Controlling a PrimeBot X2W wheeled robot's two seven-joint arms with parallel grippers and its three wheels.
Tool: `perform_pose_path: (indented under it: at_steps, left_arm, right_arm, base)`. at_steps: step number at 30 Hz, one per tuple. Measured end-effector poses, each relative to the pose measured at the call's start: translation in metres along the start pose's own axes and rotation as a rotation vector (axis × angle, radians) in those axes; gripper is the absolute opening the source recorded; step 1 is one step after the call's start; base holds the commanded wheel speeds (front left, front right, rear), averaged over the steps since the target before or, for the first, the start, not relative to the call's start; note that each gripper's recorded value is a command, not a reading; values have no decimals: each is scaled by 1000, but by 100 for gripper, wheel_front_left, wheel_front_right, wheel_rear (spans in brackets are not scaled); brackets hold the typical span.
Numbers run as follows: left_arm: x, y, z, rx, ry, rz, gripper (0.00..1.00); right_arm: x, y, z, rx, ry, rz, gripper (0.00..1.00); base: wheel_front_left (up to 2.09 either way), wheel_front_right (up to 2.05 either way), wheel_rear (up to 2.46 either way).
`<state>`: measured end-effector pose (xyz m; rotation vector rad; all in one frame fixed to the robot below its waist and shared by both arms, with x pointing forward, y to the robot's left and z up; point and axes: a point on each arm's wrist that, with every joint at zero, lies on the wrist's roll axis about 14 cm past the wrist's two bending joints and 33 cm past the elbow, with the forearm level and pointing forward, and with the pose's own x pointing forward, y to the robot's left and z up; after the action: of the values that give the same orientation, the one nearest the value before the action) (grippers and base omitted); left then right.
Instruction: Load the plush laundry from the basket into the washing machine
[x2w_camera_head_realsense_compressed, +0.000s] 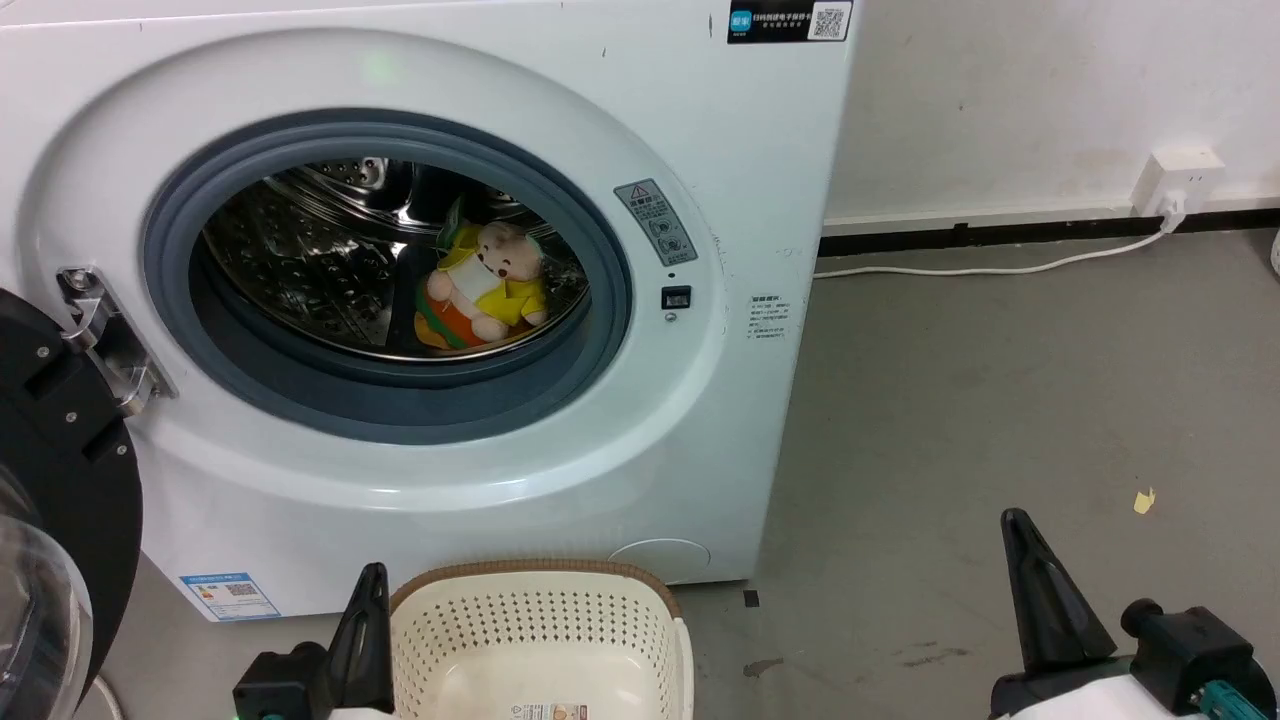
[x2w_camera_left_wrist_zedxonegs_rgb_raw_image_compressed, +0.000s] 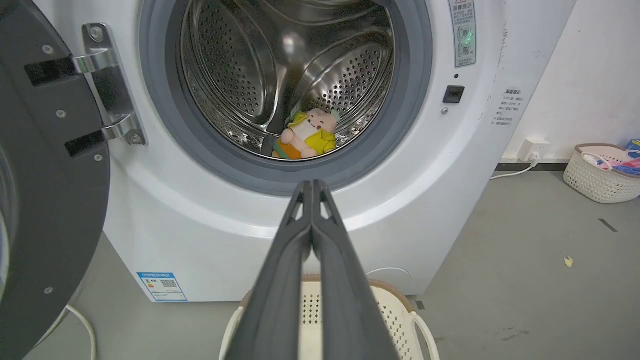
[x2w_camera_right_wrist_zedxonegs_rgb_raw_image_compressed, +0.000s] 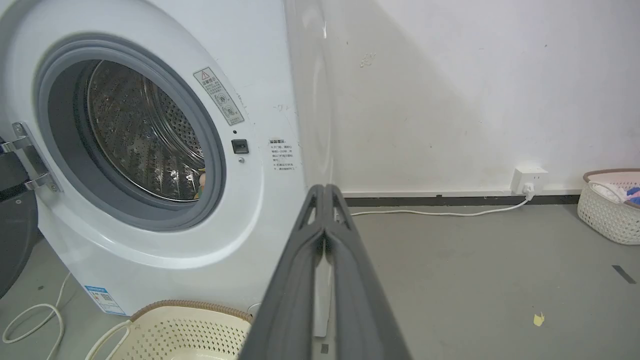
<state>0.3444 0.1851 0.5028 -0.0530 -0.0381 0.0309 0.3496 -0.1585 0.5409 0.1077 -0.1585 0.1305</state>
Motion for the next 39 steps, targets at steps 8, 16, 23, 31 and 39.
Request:
perform_pose_path:
  at_steps: [8,16,23,31,39]
  left_arm:
    - [4,-1,4,10,-2,-3,0]
    - [5,-1,3,16,8,-3,0]
    - [6,-2,4,22,12,-5,0]
    - [7,-3,4,32,21,-11,0]
    - [11,-4,8,42,19,-17,0]
  right_arm:
    - [2,0,-1,-10,13,2,0]
    - [2,0,-4,-19,32,2,0]
    - [3,-1,-6,-29,46,2,0]
    - [3,-1,-9,-43,66,3,0]
    - [7,-1,-7,-55,69,6,0]
  base:
    - [0,0,0]
    - [0,0,0]
    - [0,0,0]
    - [0,0,0]
    - [0,0,0]
